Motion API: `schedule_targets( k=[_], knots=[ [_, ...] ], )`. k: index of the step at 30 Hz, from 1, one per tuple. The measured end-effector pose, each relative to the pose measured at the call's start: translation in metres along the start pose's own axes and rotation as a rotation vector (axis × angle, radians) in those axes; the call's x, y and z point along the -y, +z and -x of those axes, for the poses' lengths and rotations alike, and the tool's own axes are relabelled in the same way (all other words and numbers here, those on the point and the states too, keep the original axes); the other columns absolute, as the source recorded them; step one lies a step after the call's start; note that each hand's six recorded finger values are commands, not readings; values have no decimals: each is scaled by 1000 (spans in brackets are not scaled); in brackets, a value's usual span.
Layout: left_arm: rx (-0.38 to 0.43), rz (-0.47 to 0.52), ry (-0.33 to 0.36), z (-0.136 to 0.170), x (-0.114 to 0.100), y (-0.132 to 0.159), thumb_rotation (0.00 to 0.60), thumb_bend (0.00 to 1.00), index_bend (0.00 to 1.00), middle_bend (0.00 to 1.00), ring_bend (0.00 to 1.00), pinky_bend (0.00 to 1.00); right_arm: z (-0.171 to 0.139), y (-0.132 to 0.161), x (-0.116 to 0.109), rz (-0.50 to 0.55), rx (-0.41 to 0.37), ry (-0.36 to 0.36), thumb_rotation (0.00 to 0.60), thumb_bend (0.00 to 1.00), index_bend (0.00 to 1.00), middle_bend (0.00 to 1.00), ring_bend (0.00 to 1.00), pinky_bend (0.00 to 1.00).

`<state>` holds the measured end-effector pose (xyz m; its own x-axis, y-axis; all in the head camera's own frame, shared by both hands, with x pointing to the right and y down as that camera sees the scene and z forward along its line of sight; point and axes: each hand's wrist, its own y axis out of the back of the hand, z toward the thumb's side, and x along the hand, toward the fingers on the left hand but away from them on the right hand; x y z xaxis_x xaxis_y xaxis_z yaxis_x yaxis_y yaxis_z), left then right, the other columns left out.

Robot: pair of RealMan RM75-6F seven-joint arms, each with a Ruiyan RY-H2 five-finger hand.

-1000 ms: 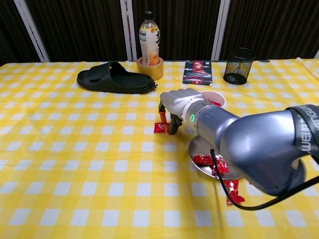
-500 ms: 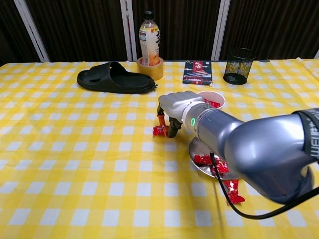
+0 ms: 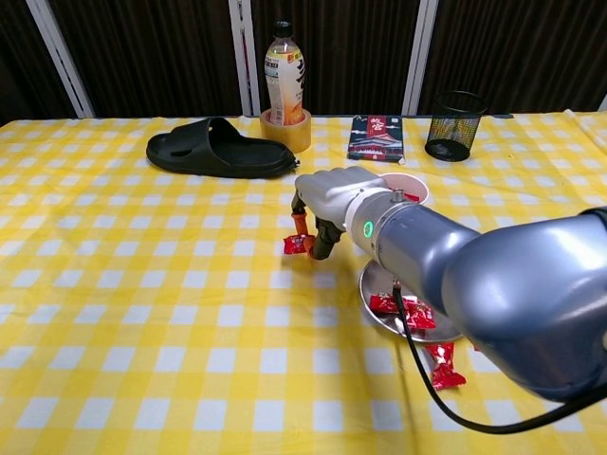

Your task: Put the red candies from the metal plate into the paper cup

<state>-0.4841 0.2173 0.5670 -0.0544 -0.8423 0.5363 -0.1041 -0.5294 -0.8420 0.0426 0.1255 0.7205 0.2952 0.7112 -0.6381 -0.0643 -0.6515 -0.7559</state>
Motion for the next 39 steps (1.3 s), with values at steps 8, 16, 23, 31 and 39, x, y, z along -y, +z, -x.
schedule_targets(
  k=[8, 16, 23, 31, 39],
  knots=[
    [3, 1, 6, 1, -1, 0, 600, 48, 7, 0, 0, 0, -14, -1, -28, -1, -9, -51, 600, 559, 512, 855, 922, 978],
    [5, 0, 7, 2, -1, 1, 600, 48, 8, 0, 0, 0, -22, -30, -68, -26, 46, -122, 600, 558, 513, 855, 922, 978],
    [7, -4, 8, 2, 0, 2, 600, 48, 8, 0, 0, 0, -26, -66, -92, -39, 113, -160, 600, 558, 512, 855, 922, 978],
    [11, -5, 8, 3, 0, 4, 600, 48, 8, 0, 0, 0, -33, -96, -83, -38, 158, -129, 600, 559, 512, 855, 922, 978],
    [7, -2, 7, 2, 1, 4, 600, 48, 8, 0, 0, 0, -36, -93, -69, -27, 139, -101, 600, 559, 513, 855, 922, 978]
  ],
)
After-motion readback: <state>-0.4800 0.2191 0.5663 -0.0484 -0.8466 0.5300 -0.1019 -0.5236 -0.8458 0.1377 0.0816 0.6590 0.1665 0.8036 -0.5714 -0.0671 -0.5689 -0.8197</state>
